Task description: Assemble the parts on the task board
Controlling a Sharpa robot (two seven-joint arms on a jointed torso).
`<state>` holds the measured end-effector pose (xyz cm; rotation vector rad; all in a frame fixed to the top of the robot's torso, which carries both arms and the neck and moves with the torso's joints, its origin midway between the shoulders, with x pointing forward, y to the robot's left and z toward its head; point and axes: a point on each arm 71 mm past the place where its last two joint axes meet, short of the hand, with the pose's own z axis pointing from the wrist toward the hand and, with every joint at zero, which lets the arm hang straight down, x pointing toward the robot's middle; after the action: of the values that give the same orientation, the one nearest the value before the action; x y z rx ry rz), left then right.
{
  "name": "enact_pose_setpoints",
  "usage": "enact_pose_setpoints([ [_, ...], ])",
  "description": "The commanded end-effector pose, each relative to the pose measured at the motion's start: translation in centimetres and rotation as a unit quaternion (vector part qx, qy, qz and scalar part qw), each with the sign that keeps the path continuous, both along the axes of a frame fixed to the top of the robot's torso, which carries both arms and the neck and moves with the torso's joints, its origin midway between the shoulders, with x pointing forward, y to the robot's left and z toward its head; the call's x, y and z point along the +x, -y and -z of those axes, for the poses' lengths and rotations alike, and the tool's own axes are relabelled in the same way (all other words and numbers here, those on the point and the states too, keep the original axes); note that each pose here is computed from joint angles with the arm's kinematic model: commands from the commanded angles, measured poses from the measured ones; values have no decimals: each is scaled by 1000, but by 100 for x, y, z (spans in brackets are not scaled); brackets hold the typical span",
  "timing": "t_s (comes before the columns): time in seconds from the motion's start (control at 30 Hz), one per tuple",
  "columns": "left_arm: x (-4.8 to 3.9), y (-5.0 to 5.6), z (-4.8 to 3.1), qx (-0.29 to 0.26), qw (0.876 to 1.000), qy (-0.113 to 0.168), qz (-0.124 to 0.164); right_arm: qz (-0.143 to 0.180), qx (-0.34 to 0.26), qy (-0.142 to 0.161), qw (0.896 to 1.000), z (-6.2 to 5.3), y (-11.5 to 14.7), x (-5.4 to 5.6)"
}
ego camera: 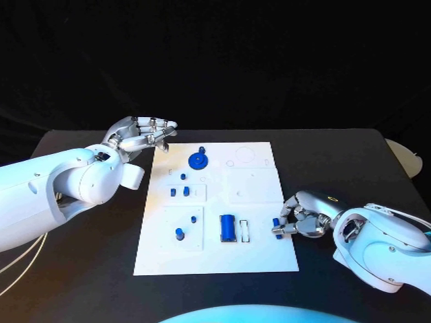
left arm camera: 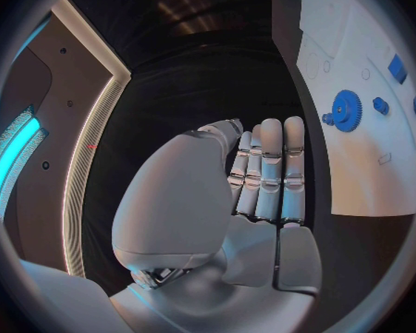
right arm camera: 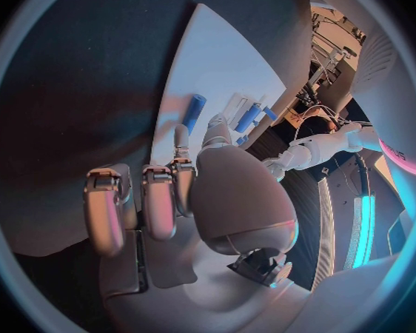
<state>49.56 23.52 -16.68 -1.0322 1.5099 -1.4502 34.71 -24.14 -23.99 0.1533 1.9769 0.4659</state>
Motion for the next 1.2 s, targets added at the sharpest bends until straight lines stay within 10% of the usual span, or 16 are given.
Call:
enact_pose_setpoints([
  [0.03,-6,23,-9,-5,1000,2,9,0,-21,5,1000,29,-8,1],
  [1.2,-12,13,-9,-5,1000,0,9,-43,-75,37,996,146,-226,-23],
])
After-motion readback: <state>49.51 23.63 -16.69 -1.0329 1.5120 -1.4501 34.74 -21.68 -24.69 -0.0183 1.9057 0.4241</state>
